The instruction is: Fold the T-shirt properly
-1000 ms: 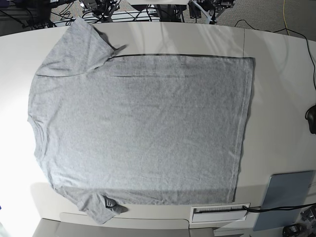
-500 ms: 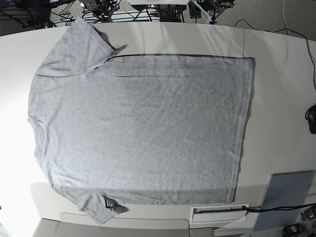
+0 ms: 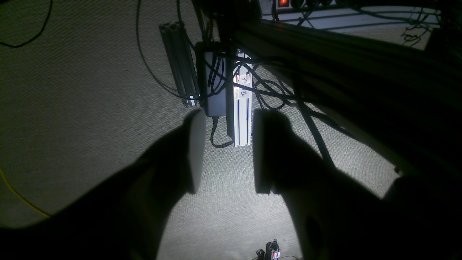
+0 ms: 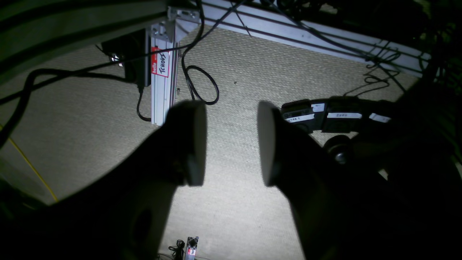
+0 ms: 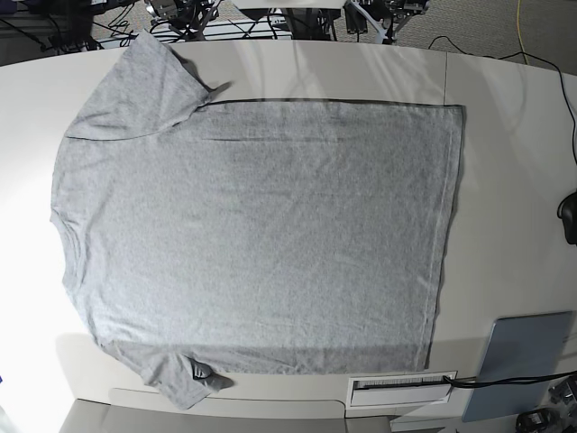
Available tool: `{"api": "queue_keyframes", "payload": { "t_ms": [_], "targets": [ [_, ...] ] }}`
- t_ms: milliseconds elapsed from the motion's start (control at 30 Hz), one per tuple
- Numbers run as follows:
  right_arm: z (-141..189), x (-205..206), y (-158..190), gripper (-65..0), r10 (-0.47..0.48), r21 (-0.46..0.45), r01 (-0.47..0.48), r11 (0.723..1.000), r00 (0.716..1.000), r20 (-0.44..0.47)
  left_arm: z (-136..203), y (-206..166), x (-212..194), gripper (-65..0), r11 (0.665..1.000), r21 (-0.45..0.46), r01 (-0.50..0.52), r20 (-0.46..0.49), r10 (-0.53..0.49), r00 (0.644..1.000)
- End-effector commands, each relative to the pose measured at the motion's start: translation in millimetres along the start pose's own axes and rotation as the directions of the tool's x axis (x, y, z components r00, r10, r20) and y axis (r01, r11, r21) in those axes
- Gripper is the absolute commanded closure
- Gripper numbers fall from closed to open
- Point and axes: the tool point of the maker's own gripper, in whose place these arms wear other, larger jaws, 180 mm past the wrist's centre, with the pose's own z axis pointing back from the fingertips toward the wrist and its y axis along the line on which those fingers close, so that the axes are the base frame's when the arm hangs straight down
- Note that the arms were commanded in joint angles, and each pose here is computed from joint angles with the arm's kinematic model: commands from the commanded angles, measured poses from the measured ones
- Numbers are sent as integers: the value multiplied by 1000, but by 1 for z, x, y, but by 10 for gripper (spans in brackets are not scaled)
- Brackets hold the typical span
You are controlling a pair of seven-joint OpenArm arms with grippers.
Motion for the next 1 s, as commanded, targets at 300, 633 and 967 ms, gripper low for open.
{"api": "queue_keyframes", "payload": {
  "t_ms": [300,633,967],
  "targets": [
    [2,1,-6,-237,2,-9,-2,1000,1000,13,1,2,-2,-236,1000,-2,4,2,-4,1000],
    [3,-15,-3,-236,3,-4,-3,1000,1000,-15,5,7,-16,-232,999,13,-36,1,36,999],
    [27,-50,-1,-236,62,-25,-63,998,998,-27,40,-2,-38,-232,989,-143,-36,64,45,997]
  ]
}}
